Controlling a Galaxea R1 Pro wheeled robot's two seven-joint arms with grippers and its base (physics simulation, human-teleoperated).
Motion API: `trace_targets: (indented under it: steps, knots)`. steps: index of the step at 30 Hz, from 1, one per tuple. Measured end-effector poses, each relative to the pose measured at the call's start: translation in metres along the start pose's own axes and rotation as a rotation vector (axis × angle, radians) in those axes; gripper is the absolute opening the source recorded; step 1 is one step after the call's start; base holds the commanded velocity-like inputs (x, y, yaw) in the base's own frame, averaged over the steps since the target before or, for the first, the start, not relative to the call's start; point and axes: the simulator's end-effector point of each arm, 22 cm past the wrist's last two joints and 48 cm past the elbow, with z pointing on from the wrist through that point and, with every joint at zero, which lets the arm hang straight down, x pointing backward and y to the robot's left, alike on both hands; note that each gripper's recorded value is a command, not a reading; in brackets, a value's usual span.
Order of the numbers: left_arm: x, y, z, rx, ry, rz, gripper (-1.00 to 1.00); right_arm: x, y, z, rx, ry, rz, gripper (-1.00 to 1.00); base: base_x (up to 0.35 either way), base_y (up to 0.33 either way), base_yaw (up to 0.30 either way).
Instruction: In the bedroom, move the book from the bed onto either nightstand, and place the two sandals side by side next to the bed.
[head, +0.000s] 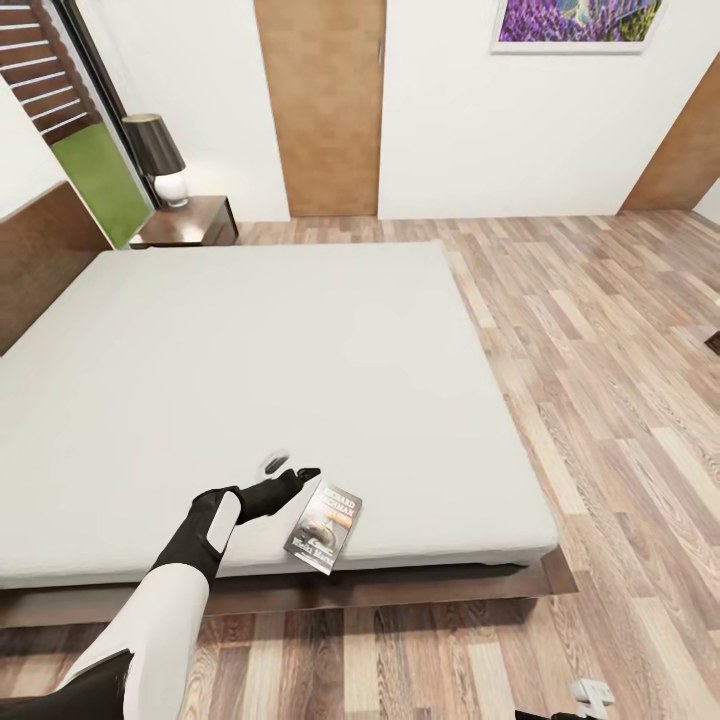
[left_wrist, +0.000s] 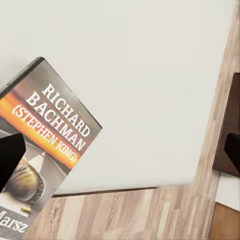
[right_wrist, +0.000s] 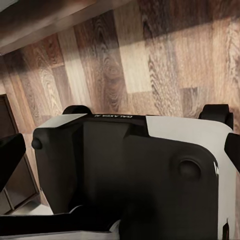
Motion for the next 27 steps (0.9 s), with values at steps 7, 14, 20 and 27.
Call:
trace_targets:
  steps: [7, 14, 20, 27]
  knots:
    - [0.001, -0.008, -0.006, 0.012, 0.001, -0.001, 1.0, 0.001, 0.004, -0.007, 0.0, 0.0, -0.001, 1.0, 0.0, 0.0, 0.0]
    - [0.005, -0.031, -0.012, 0.096, 0.012, -0.004, 1.0, 0.003, 0.008, -0.013, 0.001, 0.0, 0.0, 1.0, 0.0, 0.0, 0.0]
    - [0.011, -0.075, -0.022, 0.267, 0.027, 0.004, 1.0, 0.004, 0.011, -0.019, 0.001, 0.0, 0.0, 1.0, 0.0, 0.0, 0.0]
    - [0.054, -0.127, -0.03, 0.45, 0.177, 0.057, 1.0, 0.004, 0.011, -0.02, 0.002, 0.0, 0.0, 1.0, 0.0, 0.0, 0.0]
